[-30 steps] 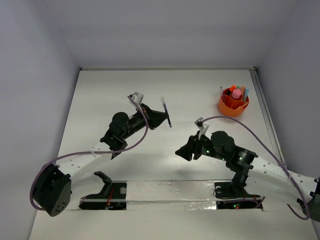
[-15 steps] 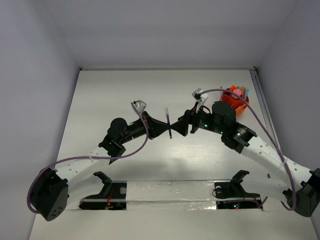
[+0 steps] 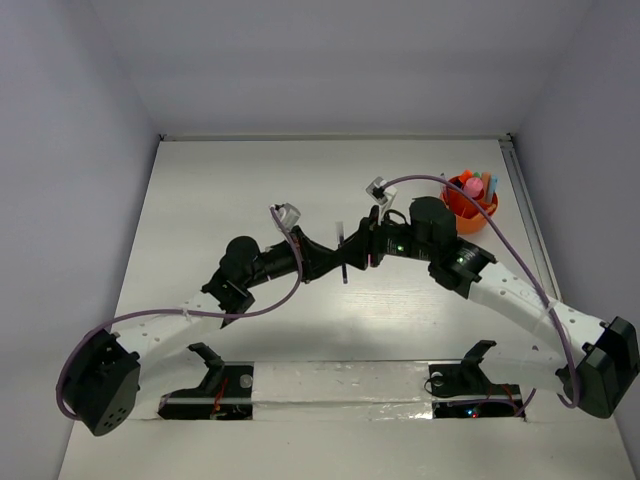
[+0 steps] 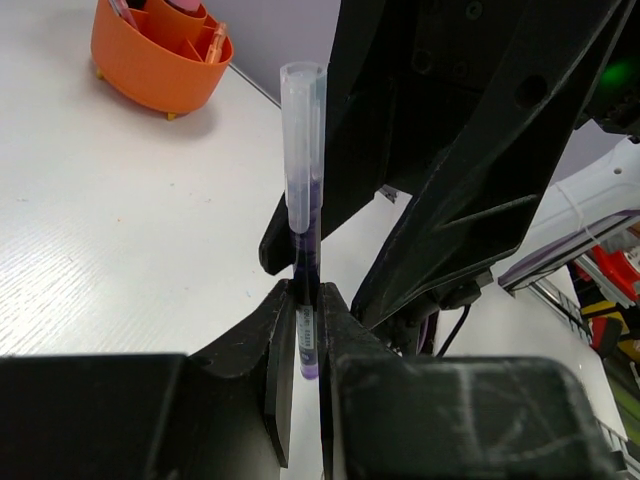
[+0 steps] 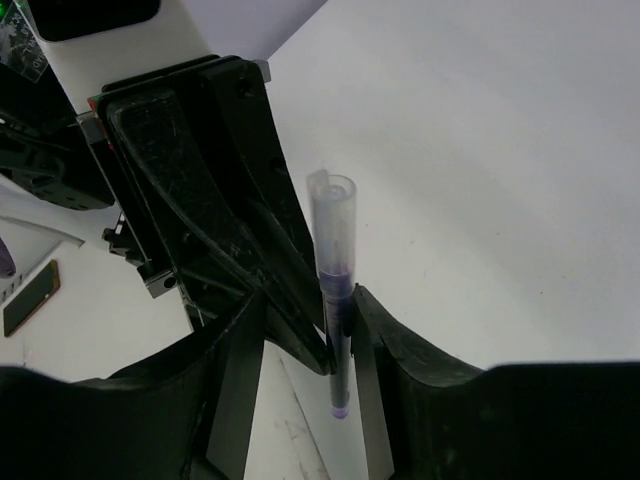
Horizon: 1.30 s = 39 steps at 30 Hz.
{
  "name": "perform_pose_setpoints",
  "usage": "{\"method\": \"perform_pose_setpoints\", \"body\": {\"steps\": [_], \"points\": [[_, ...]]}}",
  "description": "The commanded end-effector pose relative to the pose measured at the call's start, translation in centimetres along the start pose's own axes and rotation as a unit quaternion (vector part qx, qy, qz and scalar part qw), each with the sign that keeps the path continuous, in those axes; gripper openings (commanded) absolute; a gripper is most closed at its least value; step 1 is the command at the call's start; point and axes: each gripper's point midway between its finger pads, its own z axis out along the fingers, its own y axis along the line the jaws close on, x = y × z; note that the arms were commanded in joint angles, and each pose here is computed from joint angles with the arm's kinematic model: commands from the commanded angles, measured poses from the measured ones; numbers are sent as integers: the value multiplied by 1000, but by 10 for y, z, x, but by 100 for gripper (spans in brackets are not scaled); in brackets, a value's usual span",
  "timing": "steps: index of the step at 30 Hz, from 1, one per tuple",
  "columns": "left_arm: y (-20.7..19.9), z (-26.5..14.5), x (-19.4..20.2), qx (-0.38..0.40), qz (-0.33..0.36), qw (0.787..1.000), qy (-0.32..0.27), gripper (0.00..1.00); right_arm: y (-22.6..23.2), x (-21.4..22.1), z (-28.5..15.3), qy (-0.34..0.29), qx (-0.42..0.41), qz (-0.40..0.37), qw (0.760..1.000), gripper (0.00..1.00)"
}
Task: Sort the stationery into containers
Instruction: Place the pen in the storage box.
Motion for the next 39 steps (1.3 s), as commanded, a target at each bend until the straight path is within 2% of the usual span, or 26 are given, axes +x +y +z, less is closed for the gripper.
{"method": "perform_pose_setpoints", "body": {"steps": [1, 6, 9, 12, 17, 22, 30, 33, 36, 37, 39], "points": [[-25, 4, -17, 49, 37, 998, -20, 0, 6, -26, 4, -49, -11, -18, 999, 44], [-25, 3, -18, 46, 42, 998, -20, 0, 0, -27, 3, -58, 2, -15, 998, 26], [-24, 2, -20, 41, 43, 998, -25, 0, -1, -26, 1, -62, 11, -10, 998, 11], [-23, 1, -22, 36, 46, 998, -32, 0, -6, -28, -5, -74, 31, -6, 997, 0], [-23, 0, -25, 32, 52, 997, -38, 1, -11, -38, -15, -102, 60, -4, 993, 0], [-23, -4, -31, 23, 57, 997, -50, 18, -23, -48, -20, -117, 90, 0, 989, 0], [-21, -6, -32, 12, 65, 996, -53, 23, -37, -58, -26, -137, 108, 10, 985, 0], [-19, -6, -30, 10, 65, 997, -48, 30, -44, -61, -29, -144, 122, 10, 982, 0], [-15, -8, -29, -2, 65, 997, -49, 42, -64, -72, -42, -170, 167, 8, 971, 0], [-13, -9, -28, -8, 66, 997, -50, 49, -82, -76, -52, -182, 197, 13, 963, 0], [-6, -12, -25, -25, 69, 996, -51, 55, -110, -83, -67, -205, 255, 22, 945, 0]]}}
